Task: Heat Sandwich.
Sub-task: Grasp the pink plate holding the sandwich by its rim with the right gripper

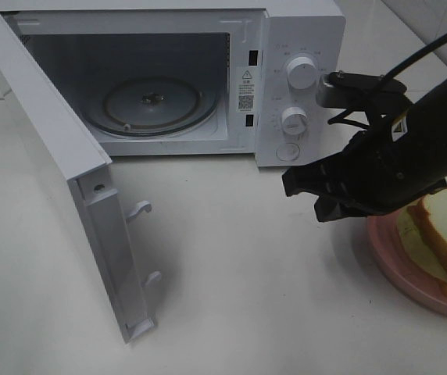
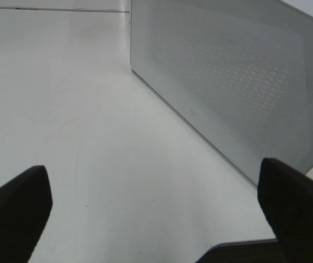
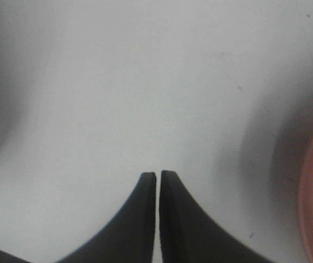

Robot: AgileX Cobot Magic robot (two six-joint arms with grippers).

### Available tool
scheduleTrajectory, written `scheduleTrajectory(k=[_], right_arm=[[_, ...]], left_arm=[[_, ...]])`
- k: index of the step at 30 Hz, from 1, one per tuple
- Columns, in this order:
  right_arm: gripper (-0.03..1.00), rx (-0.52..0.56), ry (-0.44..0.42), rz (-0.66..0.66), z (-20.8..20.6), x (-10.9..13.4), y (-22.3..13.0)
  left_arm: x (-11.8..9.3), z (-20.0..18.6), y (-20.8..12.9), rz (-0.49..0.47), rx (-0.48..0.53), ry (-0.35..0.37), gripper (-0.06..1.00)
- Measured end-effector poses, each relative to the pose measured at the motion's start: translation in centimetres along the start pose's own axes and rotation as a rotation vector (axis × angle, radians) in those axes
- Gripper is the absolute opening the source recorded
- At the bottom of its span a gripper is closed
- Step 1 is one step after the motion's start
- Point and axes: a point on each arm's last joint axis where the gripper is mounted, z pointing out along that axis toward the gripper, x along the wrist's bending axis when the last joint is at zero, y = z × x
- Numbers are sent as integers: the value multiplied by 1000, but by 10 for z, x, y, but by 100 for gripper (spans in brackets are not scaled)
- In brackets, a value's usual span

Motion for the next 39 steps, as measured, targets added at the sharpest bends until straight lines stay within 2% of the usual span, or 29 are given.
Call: scheduleTrajectory(k=[7,9,10,11,13,14,15,16,17,18,20,25,32,39], right_arm=[[14,90,-57,-106,-12,-6,-11],[20,122,-86,-134,-14,-9,-13],[28,146,-111,-156,-14,-11,-15],[28,146,-111,-156,-14,-11,-15],[40,166,-141,-186,-15,-14,-17],[55,170,-149,-192,-15,-15,-17],[62,172,-154,-199,-15,-15,-17],[62,172,-154,-199,-15,-15,-17],[70,172,-159,-210,-15,-16,-17],[86,172,-162,-235,-15,-17,-17],[93,173,-163,-247,-15,-17,-17],[99,169,-164,-237,-16,-21,-15],[99,187,-194,-157,-12,-41,-10],[98,227,-202,-145,5,-46,-10]], left_arm=[[0,0,0,0,0,0,96],[0,0,0,0,0,0,96],[0,0,0,0,0,0,96],[0,0,0,0,0,0,96],[0,0,0,0,0,0,96],[0,0,0,0,0,0,96],[0,0,0,0,0,0,96],[0,0,0,0,0,0,96],[0,0,0,0,0,0,96],[0,0,0,0,0,0,96],[0,0,0,0,0,0,96],[0,0,0,0,0,0,96],[0,0,0,0,0,0,96],[0,0,0,0,0,0,96]])
